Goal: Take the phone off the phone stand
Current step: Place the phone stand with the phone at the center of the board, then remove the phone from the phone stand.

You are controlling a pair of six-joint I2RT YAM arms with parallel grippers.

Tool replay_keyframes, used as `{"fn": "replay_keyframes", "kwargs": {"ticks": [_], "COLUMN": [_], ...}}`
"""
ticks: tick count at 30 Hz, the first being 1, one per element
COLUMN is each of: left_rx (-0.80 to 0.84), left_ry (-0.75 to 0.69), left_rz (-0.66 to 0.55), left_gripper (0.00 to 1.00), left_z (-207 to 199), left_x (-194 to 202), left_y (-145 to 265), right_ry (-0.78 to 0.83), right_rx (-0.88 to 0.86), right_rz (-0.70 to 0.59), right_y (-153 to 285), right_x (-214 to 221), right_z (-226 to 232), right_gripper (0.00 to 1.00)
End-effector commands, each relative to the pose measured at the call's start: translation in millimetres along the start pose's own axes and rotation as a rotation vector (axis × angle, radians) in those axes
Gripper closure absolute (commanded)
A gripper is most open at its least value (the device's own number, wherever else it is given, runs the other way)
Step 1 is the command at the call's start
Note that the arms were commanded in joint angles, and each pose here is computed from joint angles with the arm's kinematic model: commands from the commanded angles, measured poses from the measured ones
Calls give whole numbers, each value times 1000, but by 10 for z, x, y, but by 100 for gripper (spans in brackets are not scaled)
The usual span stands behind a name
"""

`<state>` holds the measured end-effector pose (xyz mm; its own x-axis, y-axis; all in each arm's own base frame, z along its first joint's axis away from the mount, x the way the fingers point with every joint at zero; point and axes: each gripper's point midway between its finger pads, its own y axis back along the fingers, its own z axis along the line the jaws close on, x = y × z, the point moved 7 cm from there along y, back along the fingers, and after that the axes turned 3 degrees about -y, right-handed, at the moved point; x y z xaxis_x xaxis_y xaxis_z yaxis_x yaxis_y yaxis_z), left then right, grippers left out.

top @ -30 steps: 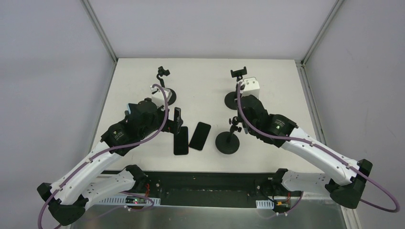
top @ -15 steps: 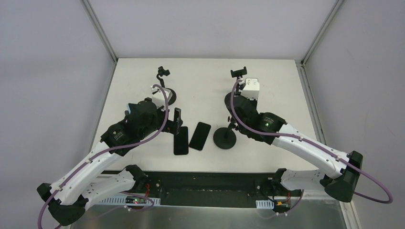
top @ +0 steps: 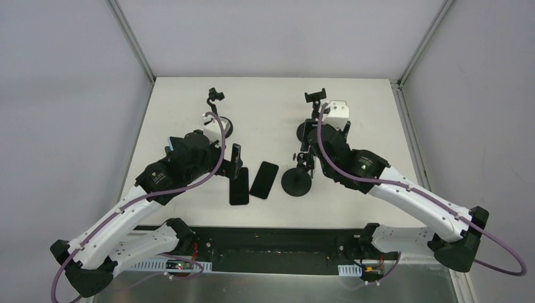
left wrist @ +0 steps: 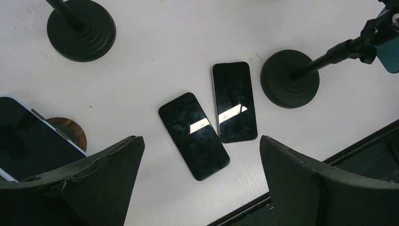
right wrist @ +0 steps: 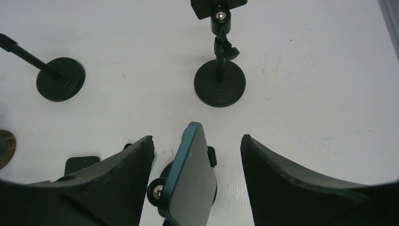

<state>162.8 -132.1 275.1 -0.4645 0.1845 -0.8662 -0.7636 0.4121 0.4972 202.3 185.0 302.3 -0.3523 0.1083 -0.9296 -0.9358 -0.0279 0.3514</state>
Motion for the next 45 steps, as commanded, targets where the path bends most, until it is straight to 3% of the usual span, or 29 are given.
{"fn": "replay_keyframes", "kwargs": {"ticks": [1, 10, 15, 21, 31, 45], "left_rx": [30, 162, 386, 575, 628, 701], "left_ry": [-18, -73, -84, 28, -124, -234], "left_rz": [-18, -42, -98, -369, -403, -530], "left_gripper": [1, 1, 2, 1, 1, 1], "left_z": [-24, -183, -455, -786, -1363, -1646], "left_x": [-108, -313, -446, -584, -621, -719], "left_y": [10, -17, -93, -275, -531, -809], "right_ry": [-85, -200, -242, -326, -375, -394], "right_rx": [-207, -483, -566, -542, -505, -538], "right_rz": [-29, 209, 292, 293, 290, 297], "right_y": [256, 454, 479, 436, 475, 625], "right_x": [-376, -562, -518, -416, -215, -128], "right_z": [99, -145, -315, -421, -550, -605], "right_gripper": [29, 27, 27, 27, 27, 26]}}
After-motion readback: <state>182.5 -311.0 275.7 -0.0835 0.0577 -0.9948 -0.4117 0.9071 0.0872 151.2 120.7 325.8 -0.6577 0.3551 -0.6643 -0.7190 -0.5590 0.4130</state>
